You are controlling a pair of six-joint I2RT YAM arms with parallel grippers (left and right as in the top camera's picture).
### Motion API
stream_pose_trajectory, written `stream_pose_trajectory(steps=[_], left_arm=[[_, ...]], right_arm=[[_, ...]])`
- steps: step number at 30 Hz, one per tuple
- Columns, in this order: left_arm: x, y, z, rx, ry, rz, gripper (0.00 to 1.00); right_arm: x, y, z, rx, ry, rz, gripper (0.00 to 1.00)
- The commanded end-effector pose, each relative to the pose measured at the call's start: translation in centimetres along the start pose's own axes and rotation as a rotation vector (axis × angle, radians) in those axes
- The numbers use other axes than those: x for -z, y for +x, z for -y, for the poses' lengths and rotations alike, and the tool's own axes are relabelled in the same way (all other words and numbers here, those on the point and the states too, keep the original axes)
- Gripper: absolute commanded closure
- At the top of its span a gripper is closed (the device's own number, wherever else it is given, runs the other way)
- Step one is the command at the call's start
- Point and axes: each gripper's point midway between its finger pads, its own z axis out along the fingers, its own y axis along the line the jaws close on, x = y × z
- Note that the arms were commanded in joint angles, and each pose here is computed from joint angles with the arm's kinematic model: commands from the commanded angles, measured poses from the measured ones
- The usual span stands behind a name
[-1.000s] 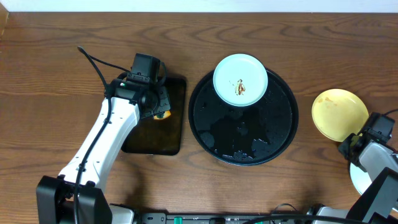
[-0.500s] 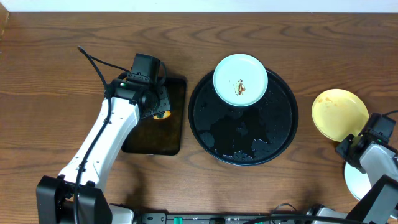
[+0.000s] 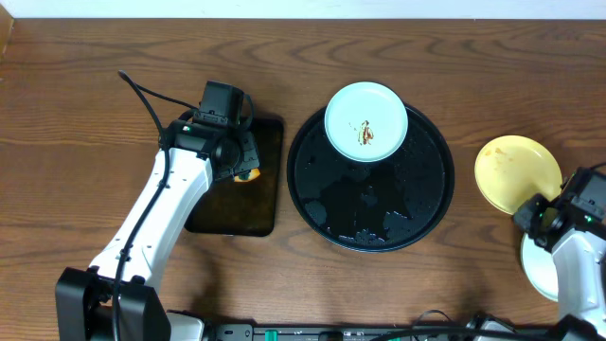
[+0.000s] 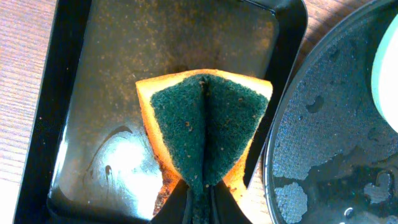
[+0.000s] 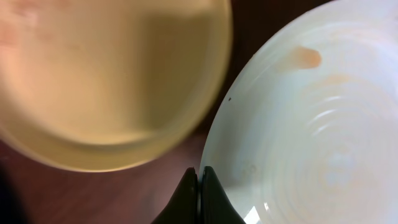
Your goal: Clean dirty plates on tray and stack at the side
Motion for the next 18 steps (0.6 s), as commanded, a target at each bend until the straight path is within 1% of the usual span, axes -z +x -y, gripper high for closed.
stream_pose_trajectory(steps=[1, 6, 8, 18], left_arm=[[-0.3, 0.1, -0.4, -0.014, -0.017, -0.005, 0.92], [-0.3, 0.1, -0.4, -0.014, -0.017, -0.006, 0.92], [-0.3, 0.1, -0.4, -0.014, -0.017, -0.006, 0.92], [-0.3, 0.1, -0.4, -0.014, -0.017, -0.005, 0.92]], right_arm=[[1.6, -1.8, -2.4, 0.069, -0.072, 0.045, 0.99], [2.9, -3.3, -4.8, 0.134, -0.109, 0.094, 0.99], [3.8, -4.5, -5.6, 0.152, -0.113, 0.132, 0.99], [7.2, -8.4, -8.8, 0.250, -0.158, 0.270, 0.99]])
